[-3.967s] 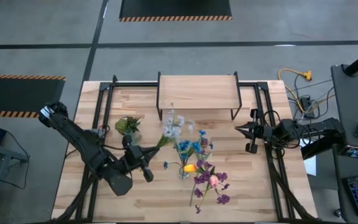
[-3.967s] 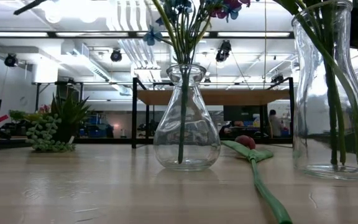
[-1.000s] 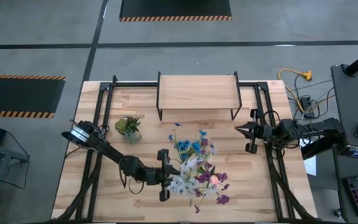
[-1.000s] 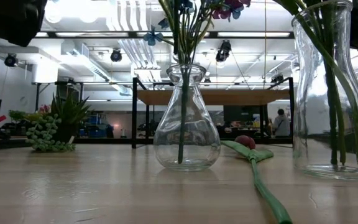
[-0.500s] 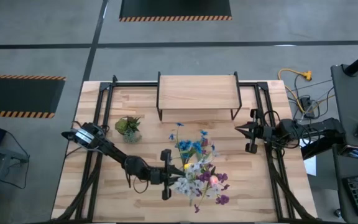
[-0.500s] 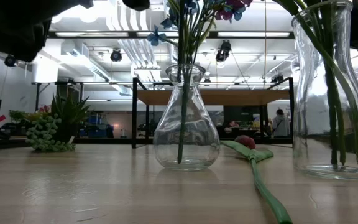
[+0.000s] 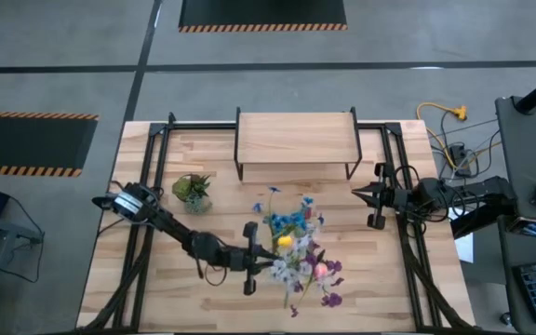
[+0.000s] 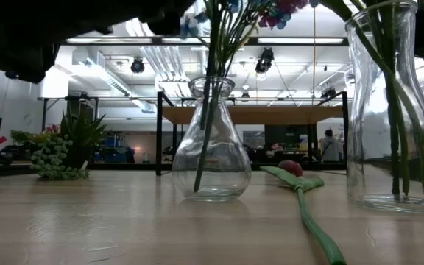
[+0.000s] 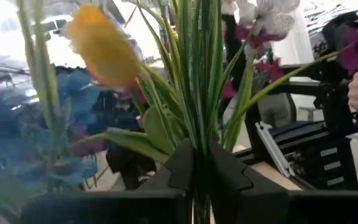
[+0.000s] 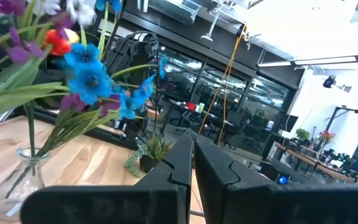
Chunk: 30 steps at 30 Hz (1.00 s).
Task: Pick and place flowers into a vace then onto a shelf
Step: Put the white flower into the left transparent vase
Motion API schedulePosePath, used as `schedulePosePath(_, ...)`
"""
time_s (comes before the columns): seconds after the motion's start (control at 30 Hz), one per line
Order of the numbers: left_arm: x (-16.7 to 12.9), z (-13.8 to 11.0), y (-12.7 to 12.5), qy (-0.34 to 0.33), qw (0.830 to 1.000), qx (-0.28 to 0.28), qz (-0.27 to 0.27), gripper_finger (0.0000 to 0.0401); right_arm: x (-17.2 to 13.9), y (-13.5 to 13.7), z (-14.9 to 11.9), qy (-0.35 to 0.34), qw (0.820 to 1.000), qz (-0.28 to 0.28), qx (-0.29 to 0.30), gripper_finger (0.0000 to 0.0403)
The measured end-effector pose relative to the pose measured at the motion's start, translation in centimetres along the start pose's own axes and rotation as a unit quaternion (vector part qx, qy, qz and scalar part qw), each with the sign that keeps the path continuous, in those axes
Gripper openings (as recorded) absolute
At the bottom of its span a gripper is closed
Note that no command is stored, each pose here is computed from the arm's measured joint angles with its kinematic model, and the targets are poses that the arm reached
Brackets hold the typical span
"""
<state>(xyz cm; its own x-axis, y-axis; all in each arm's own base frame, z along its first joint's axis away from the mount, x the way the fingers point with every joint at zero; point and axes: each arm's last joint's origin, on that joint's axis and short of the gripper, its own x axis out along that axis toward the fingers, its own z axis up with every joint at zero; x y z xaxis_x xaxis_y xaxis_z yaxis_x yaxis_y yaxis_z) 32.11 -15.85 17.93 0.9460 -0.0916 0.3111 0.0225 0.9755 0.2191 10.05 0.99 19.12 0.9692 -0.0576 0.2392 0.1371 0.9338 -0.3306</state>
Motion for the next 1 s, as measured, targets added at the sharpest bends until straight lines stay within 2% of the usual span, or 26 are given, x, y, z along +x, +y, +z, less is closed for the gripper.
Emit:
schedulePosePath(0.17, -0.4, -0.7, 0.1, 0.023, 1.000, -0.009, -0.003, 0.0012, 0.0, 0.0, 0.0, 0.000, 1.000, 0.000, 0.000, 0.0009)
schedulePosePath(0.3, -1.2, -1.4, 0.4, 0.050, 0.998, -0.011, 0.023, 0.0012, 0.0, 0.0, 0.0, 0.000, 1.000, 0.000, 0.000, 0.0009)
schedulePosePath(0.53, -2.5, -2.3, 0.7, 0.069, 0.997, -0.022, 0.026, 0.0012, 0.0, 0.0, 0.0, 0.000, 1.000, 0.000, 0.000, 0.0009)
schedulePosePath(0.8, -3.0, -2.7, 1.1, 0.094, 0.993, 0.011, 0.067, 0.0012, 0.0, 0.0, 0.0, 0.000, 1.000, 0.000, 0.000, 0.0009)
schedulePosePath(1.0, -3.6, -3.0, 1.2, 0.102, 0.992, 0.016, 0.067, 0.0012, 0.0, 0.0, 0.0, 0.000, 1.000, 0.000, 0.000, 0.0009)
